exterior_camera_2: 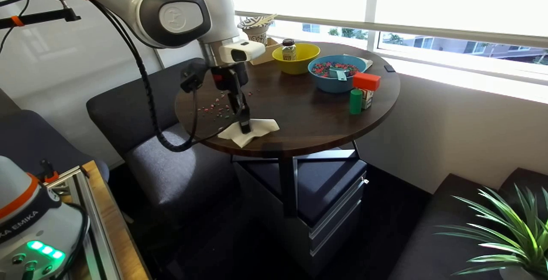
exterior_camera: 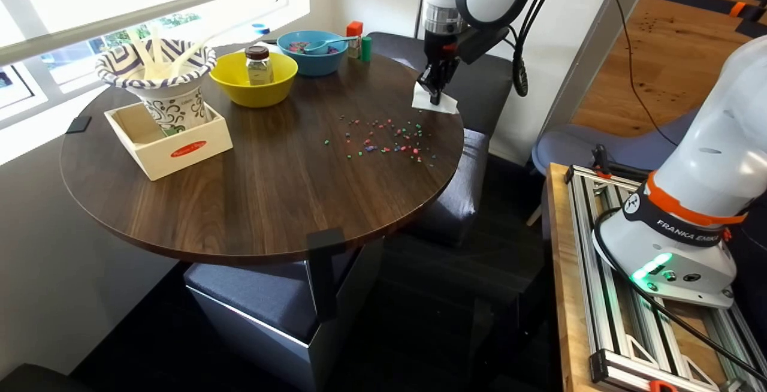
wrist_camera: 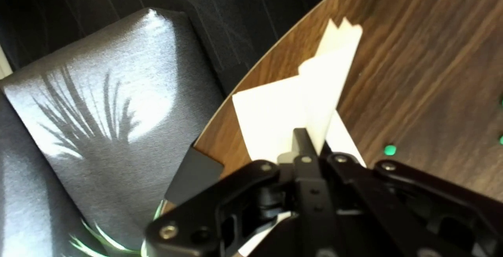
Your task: Use the napkin to move the cereal on the table
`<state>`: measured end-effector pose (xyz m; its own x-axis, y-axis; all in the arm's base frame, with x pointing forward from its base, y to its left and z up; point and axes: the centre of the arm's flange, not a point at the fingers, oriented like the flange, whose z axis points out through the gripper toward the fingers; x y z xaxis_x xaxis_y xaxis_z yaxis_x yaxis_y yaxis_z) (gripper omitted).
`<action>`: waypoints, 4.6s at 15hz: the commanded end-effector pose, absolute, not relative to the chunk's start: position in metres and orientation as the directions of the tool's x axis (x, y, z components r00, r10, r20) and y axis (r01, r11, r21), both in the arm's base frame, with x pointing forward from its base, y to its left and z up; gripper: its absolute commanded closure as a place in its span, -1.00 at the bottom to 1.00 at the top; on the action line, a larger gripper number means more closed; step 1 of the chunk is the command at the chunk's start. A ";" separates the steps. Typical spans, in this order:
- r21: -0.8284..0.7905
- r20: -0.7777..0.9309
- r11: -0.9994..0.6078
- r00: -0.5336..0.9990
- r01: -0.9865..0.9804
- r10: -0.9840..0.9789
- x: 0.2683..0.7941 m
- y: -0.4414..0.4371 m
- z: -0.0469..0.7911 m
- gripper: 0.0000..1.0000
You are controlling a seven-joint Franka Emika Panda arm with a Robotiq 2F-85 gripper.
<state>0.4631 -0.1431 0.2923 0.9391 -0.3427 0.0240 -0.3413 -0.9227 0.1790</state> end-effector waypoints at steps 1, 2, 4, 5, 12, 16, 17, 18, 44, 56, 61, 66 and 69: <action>0.135 -0.017 -0.967 0.975 -0.217 -0.222 0.472 -0.127 0.296 0.99; 0.114 -0.022 -0.976 0.982 -0.186 -0.189 0.472 -0.122 0.299 0.99; 0.069 -0.034 -0.990 0.991 -0.124 -0.126 0.470 -0.110 0.306 0.99; 0.047 -0.043 -0.994 0.994 -0.101 -0.104 0.470 -0.105 0.309 0.99; 0.054 -0.035 -0.993 0.994 -0.105 -0.107 0.475 -0.102 0.306 0.96; 0.033 0.027 -0.991 0.991 -0.129 -0.128 0.469 -0.101 0.323 0.99; 0.063 0.022 -0.986 0.988 -0.156 -0.154 0.460 -0.108 0.329 0.99; 0.092 0.012 -0.978 0.983 -0.186 -0.186 0.455 -0.115 0.332 0.99; 0.255 -0.066 -0.912 0.935 -0.321 -0.347 0.481 -0.108 0.272 0.99; 0.182 -0.127 -0.981 0.987 -0.073 -0.097 0.496 -0.031 0.297 0.96; 0.125 -0.127 -0.986 0.984 -0.107 -0.123 0.512 -0.008 0.299 0.99; 0.076 -0.112 -0.992 0.988 -0.098 -0.106 0.534 0.021 0.302 0.99; 0.076 -0.113 -0.993 0.988 -0.094 -0.102 0.551 0.031 0.302 0.99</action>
